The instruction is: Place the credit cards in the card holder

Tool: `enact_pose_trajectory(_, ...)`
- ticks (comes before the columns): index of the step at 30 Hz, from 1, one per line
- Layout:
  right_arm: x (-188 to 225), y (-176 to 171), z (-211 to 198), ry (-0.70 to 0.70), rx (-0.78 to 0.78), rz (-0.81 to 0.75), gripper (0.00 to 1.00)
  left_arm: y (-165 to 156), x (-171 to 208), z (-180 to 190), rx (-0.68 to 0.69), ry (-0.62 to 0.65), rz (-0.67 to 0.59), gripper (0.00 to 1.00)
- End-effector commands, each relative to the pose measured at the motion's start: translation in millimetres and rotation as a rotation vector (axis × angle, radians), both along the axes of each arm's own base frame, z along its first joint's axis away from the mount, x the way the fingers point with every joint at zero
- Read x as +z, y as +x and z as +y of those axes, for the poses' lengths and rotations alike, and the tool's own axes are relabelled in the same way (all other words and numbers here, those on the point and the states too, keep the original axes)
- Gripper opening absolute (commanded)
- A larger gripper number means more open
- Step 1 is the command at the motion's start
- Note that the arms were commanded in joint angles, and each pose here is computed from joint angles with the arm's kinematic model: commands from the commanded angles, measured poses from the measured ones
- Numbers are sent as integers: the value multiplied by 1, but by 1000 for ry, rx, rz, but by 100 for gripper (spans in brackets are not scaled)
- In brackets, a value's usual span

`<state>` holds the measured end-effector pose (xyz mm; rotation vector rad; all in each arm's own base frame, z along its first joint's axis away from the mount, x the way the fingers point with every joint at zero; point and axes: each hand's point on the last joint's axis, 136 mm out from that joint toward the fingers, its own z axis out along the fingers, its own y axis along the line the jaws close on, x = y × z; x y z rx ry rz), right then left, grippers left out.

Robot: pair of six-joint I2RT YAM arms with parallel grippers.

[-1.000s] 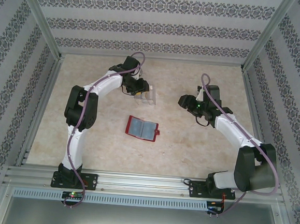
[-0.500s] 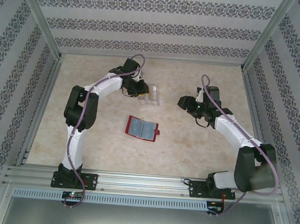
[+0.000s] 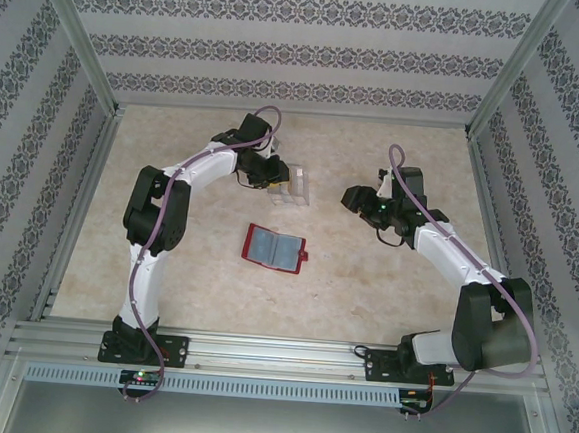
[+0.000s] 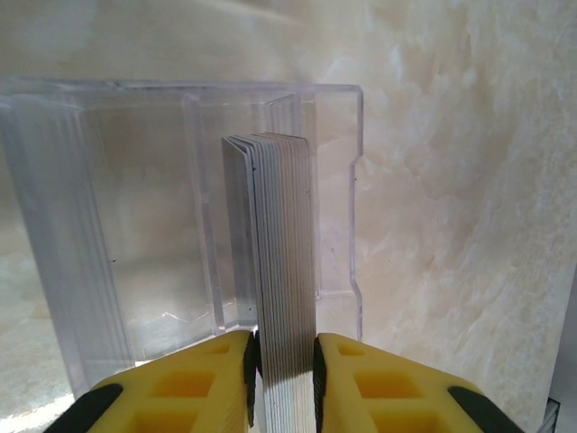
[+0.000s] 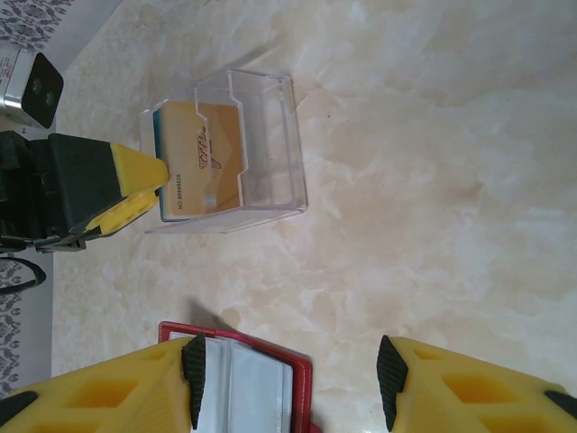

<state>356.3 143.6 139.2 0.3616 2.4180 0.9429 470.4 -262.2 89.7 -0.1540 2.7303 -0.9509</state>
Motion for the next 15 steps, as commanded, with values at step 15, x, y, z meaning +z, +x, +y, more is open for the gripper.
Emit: enact_pose_trajectory(15, -4, 1, -3, 20, -1, -1, 55, 10, 41, -14, -30, -54, -67, 33)
